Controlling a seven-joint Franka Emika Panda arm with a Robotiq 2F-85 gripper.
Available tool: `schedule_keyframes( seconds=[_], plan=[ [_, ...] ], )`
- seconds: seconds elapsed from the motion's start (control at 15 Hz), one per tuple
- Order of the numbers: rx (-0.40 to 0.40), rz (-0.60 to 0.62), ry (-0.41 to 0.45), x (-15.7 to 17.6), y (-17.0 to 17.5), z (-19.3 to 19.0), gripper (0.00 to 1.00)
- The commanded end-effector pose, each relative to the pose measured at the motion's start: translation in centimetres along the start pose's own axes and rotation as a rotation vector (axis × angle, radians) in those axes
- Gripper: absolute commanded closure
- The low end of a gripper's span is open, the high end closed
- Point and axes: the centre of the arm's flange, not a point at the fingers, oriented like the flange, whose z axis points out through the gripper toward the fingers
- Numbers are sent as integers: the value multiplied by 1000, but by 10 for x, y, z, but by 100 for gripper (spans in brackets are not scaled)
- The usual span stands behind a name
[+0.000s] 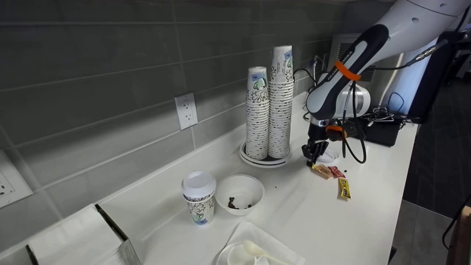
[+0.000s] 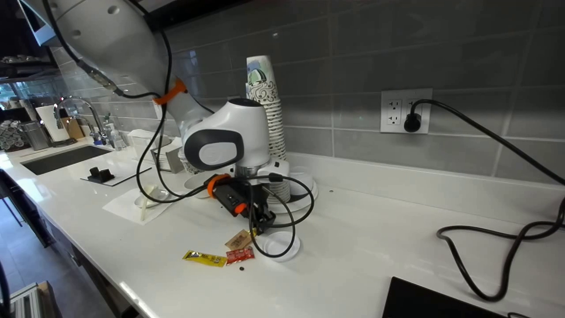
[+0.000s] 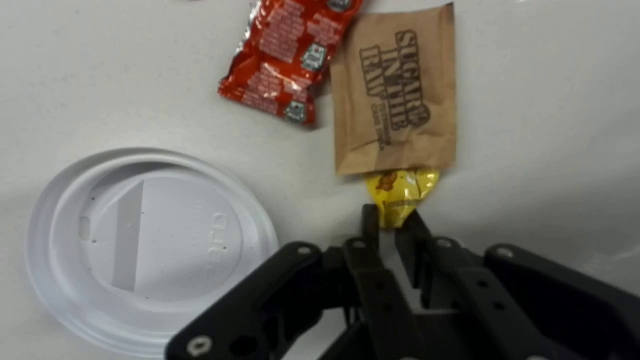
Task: Pick up the yellow sauce package and place it on the white lid
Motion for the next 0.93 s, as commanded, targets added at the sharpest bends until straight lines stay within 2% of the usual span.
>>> schedule_keyframes(
  seconds=[0.0,0.13,0.53,0.87],
  plan=[
    [-11,12,-26,4,-5,4,91],
    [-13,13,-28,3,-7,3,100],
    [-16,52,-41,-2,-13,-7,100],
    [-20,190,-14,-14,-9,-38,100]
  ],
)
